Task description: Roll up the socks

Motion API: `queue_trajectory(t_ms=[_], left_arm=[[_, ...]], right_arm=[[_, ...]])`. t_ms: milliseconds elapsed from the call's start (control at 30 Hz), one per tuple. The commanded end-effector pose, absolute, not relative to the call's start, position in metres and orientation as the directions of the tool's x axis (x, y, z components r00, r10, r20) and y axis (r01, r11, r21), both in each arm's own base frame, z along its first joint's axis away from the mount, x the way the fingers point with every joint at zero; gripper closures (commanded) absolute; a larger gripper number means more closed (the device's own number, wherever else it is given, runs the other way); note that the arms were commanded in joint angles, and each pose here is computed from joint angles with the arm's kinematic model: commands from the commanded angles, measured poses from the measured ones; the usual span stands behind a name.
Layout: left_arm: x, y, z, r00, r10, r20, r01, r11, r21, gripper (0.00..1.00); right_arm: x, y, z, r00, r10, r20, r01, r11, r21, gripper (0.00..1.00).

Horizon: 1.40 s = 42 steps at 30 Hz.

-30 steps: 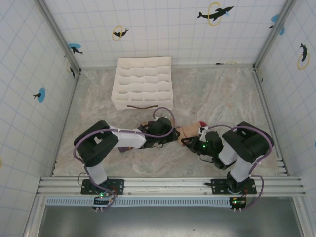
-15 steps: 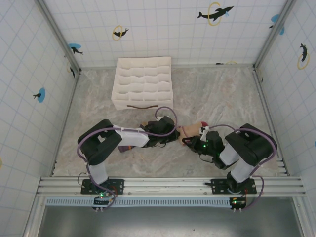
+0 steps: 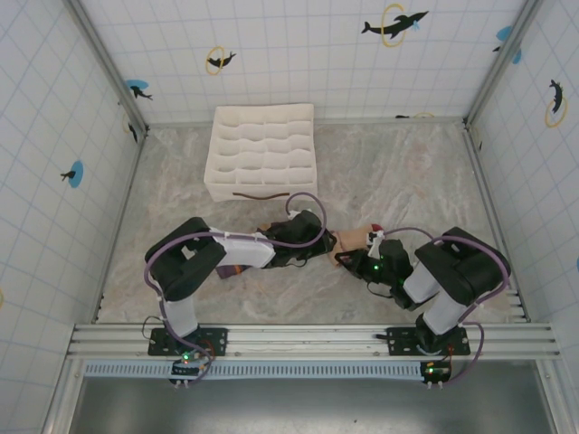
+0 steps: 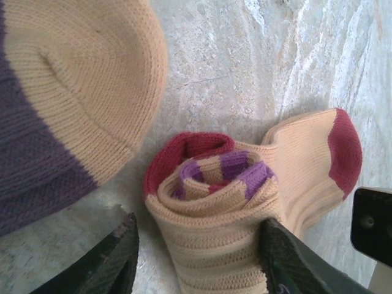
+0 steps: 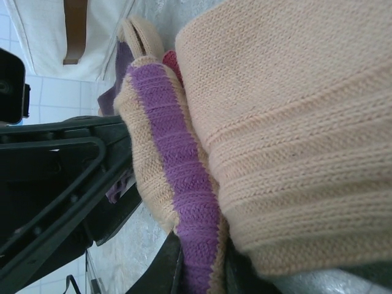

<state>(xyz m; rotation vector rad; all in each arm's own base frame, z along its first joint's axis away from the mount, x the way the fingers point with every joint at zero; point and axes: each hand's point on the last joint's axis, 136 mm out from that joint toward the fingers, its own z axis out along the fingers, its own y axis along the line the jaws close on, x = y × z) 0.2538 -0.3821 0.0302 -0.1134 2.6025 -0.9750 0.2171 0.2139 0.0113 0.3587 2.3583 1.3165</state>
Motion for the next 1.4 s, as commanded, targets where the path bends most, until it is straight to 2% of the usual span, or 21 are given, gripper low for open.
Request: queue_trajectory(t_ms=[0,67,233,333,367,433,667,833,967,1167,1367], left_arm=[[0.24,-0.36,-0.019,-0.959,-0.168,-0.228,-0.021,0.844,-0.536,0.51],[0.241,-0.36,-0.023,-0.961,-0.168,-0.221,-0.027,0.849,-0.527,0.58],[0.241,-0.357,-0.033,-0.962,-0.177,-0.208,-0.05,0.863,-0.503,0.68],[0.241,-0.351,-0.037,-0.964,-0.181,-0.197,-0.065,0.873,-0.484,0.87],[0.241,-0.348,-0.037,-0.965,-0.179,-0.193,-0.067,0.875,-0.479,0.94],[0.242,-0.342,-0.034,-0.963,-0.184,-0.195,-0.073,0.881,-0.468,1.0],[0.243,-0.31,-0.017,-0.952,-0.204,-0.227,-0.095,0.906,-0.413,1.0],[0.237,-0.298,-0.004,-0.945,-0.224,-0.236,-0.109,0.901,-0.421,1.0],[0.232,-0.287,0.0,-0.942,-0.239,-0.238,-0.127,0.905,-0.407,1.0],[0.223,-0.278,0.003,-0.934,-0.276,-0.228,-0.162,0.893,-0.419,1.0],[0.214,-0.282,0.004,-0.935,-0.284,-0.213,-0.171,0.886,-0.43,1.0]], right_arm=[[0.149,0.167,-0.073,-0.921,0.389,0.003,0.303,0.712,0.634,1.0],[0.149,0.17,-0.071,-0.923,0.384,0.008,0.297,0.701,0.648,1.0],[0.154,0.176,-0.067,-0.93,0.368,-0.004,0.269,0.686,0.676,1.0],[0.152,0.183,-0.06,-0.944,0.329,-0.003,0.231,0.67,0.706,0.99],[0.154,0.184,-0.057,-0.947,0.322,-0.016,0.215,0.668,0.713,0.96],[0.157,0.187,-0.052,-0.953,0.299,-0.046,0.175,0.668,0.723,0.89],[0.174,0.201,-0.018,-0.955,0.142,-0.259,-0.083,0.711,0.698,0.7],[0.191,0.207,0.018,-0.857,0.038,-0.514,-0.299,0.775,0.556,0.48],[0.197,0.216,0.045,-0.746,-0.059,-0.663,-0.438,0.793,0.423,0.37],[0.193,0.234,0.066,-0.52,-0.275,-0.809,-0.6,0.791,0.117,0.3],[0.18,0.258,0.079,-0.232,-0.468,-0.853,-0.678,0.706,-0.204,0.3]])
